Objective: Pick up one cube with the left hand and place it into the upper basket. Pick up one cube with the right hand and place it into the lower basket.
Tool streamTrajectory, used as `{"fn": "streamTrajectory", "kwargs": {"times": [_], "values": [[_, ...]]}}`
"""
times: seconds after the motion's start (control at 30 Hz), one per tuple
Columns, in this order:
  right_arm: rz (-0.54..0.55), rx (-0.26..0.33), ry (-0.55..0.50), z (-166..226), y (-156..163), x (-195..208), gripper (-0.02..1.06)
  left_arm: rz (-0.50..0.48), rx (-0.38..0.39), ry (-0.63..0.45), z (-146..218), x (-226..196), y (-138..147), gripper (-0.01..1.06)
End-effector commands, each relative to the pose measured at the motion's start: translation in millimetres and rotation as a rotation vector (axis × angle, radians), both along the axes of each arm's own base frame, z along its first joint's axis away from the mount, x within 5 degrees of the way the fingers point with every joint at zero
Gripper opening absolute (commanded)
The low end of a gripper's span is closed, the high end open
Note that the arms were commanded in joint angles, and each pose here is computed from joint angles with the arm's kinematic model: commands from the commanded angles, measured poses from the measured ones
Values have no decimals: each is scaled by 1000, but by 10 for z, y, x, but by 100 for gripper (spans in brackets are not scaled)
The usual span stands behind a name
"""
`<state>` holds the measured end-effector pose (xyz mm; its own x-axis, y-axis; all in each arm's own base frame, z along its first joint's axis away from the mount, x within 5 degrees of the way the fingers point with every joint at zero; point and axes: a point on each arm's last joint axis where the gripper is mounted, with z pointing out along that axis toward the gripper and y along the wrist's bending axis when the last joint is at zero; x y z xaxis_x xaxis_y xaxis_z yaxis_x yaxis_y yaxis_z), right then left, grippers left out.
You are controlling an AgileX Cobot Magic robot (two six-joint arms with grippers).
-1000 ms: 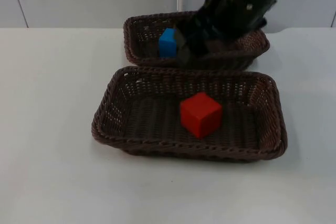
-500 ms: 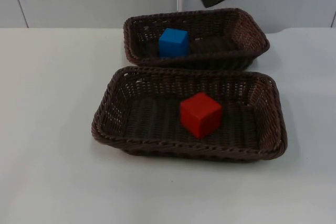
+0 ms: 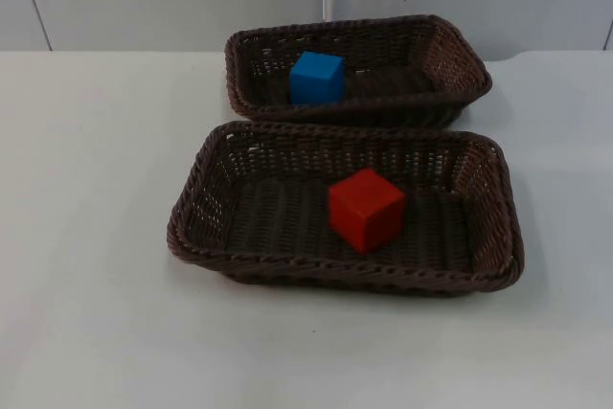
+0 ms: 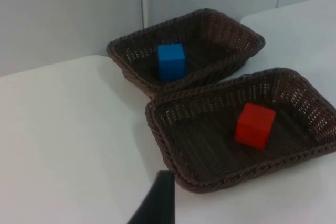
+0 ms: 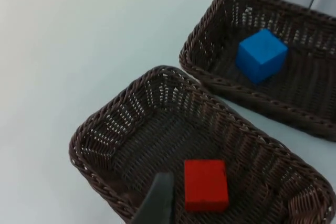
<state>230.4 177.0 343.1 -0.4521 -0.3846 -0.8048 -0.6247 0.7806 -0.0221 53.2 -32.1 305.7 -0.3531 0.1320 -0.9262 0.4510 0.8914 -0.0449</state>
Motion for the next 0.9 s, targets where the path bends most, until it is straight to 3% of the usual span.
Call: {"fn": "streamTrajectory", "kwargs": {"times": [0.0,0.13,0.6,0.87], "values": [[-2,20,-17,37,-43,-56,83,-4,-2,19,-24,-10,-2,88],[0,35,-60,10,-158,-196,83,-9,8,43,-45,-21,-3,88],[1,32,-58,-261,-440,-564,83,-43,19,62,-20,-67,-14,88],[1,71,-109,-210,-701,-906,83,-74,54,101,-17,-137,-7,88]]}}
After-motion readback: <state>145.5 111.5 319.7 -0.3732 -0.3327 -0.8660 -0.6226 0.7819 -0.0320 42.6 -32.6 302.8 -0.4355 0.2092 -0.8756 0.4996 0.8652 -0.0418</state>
